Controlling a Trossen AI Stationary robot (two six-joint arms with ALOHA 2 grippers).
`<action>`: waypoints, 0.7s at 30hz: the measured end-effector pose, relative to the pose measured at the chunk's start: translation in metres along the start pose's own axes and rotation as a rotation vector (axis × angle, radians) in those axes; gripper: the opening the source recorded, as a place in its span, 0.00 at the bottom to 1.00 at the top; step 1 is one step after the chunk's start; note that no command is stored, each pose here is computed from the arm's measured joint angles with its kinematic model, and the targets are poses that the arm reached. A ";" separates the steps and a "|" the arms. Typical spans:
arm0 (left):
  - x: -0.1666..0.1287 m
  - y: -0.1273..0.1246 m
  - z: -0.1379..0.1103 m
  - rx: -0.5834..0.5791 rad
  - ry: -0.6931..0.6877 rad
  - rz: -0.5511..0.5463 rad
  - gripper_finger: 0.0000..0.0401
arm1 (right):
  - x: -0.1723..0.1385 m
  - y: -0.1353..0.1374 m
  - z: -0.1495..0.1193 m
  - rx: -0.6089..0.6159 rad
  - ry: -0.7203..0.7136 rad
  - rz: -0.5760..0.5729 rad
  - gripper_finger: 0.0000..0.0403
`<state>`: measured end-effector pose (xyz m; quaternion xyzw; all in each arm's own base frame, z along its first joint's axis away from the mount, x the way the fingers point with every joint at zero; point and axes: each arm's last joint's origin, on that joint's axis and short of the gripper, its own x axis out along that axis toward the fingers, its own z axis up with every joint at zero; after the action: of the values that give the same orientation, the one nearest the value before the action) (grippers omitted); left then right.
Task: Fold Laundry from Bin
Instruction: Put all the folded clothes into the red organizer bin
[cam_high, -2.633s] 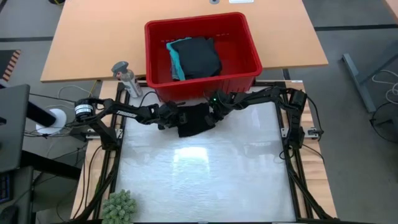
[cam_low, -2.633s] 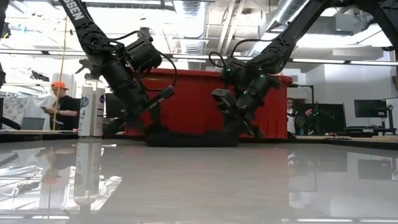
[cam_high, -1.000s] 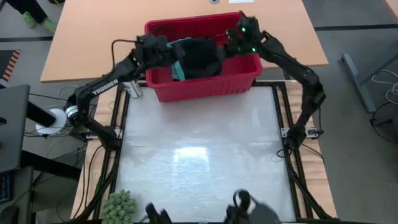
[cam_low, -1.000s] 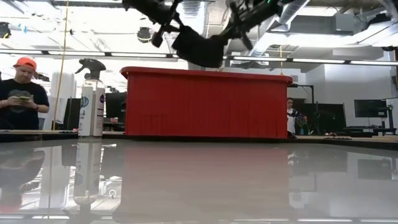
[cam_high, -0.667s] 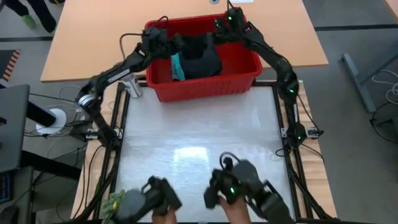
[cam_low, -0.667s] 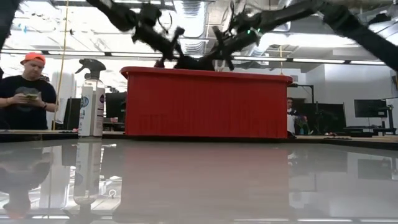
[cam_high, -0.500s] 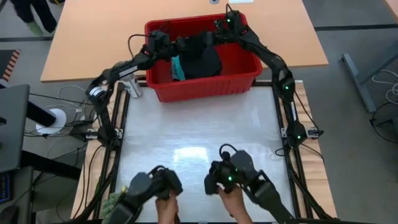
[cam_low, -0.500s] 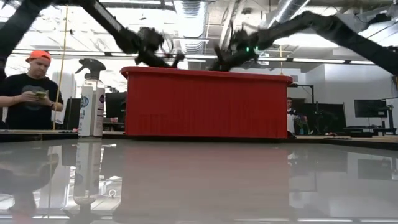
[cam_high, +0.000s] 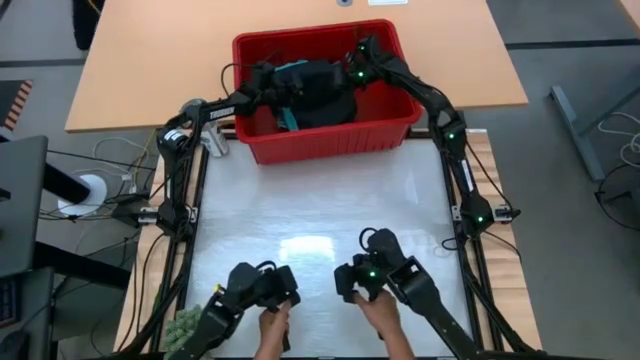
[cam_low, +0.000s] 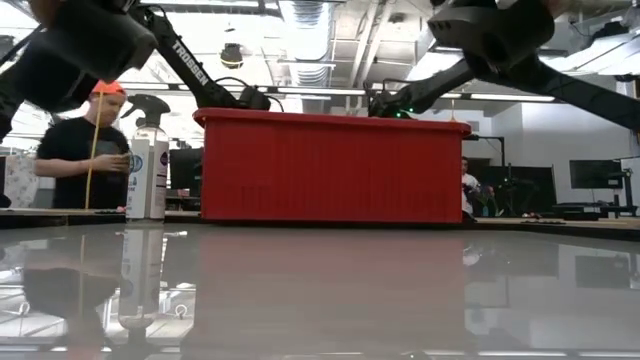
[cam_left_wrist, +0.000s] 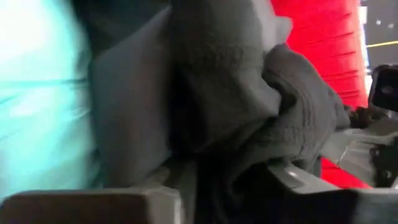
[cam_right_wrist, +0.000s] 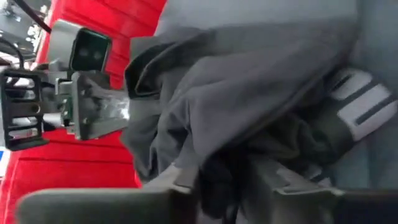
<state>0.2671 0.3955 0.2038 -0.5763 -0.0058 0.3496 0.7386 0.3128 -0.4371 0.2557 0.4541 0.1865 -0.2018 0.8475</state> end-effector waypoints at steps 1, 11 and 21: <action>0.000 -0.001 0.001 0.014 -0.009 -0.010 0.28 | -0.001 -0.001 0.001 -0.007 -0.007 0.001 0.28; -0.018 -0.018 0.027 0.025 -0.144 -0.160 0.62 | -0.039 -0.004 0.024 -0.034 -0.142 -0.047 0.51; -0.025 -0.013 0.035 -0.024 -0.087 -0.164 0.65 | -0.072 0.002 0.036 -0.040 -0.202 -0.056 0.50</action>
<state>0.2402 0.4112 0.2363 -0.5670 -0.0895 0.3125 0.7568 0.2578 -0.4536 0.3117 0.4091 0.1166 -0.2665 0.8649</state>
